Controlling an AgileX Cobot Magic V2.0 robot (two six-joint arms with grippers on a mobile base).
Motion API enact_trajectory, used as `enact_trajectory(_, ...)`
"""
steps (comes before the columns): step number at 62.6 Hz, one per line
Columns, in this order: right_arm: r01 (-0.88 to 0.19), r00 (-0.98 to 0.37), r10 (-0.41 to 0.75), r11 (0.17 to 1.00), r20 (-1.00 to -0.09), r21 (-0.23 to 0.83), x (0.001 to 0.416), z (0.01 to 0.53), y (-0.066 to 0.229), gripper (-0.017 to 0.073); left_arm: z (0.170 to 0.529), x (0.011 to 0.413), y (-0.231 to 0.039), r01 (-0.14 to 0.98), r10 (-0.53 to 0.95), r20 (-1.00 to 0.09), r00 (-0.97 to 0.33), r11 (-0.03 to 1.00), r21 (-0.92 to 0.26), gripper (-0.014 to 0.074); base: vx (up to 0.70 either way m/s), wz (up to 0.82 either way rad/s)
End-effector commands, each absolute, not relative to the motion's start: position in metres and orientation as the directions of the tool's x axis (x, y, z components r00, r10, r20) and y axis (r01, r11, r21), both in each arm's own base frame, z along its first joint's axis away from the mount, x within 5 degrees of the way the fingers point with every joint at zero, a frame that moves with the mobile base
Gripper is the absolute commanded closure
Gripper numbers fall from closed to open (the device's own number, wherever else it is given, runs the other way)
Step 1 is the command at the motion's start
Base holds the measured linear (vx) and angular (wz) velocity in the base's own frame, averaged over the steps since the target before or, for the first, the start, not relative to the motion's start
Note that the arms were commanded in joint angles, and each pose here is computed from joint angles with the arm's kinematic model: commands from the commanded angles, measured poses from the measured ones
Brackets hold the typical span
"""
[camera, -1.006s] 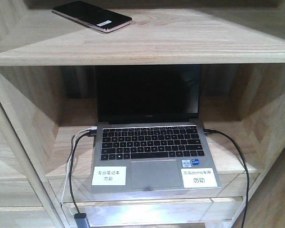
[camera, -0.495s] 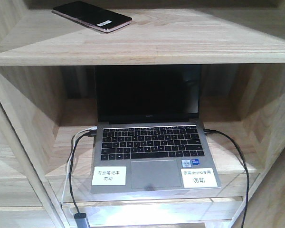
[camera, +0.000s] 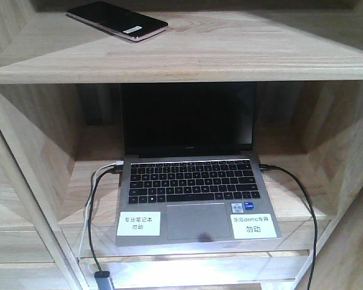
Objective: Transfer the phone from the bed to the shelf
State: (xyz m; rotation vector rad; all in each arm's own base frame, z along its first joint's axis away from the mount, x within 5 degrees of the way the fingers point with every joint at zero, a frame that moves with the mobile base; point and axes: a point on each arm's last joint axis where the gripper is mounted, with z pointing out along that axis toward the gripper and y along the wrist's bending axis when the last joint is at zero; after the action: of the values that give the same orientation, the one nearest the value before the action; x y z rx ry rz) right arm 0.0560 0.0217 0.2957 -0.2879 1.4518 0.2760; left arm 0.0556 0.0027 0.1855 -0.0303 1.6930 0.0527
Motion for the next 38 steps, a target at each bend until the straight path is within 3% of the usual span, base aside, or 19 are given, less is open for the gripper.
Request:
enact_trajectory(1,-0.296,0.153,0.002,0.954,-0.988,-0.044,0.057,0.307,0.018,0.0564,0.19,0.056,0.003,-0.055,0.006,-0.999,-0.052,0.998,0.008,0.0592,0.0,0.0)
enact_trajectory(17,-0.141,0.089,-0.085,0.985,-0.992,-0.097,0.054,0.293,0.008,0.0564,0.19,0.056,0.003,-0.055,0.006,-0.999,-0.052,0.998,0.008,0.0592,0.0,0.0)
enact_trajectory(38,0.008,0.088,-0.081,0.997,-0.993,-0.08,0.049,0.234,0.0,0.0564,0.19,0.056,0.003,-0.055,0.006,-0.999,-0.052,0.998,0.008,0.0592,0.0,0.0)
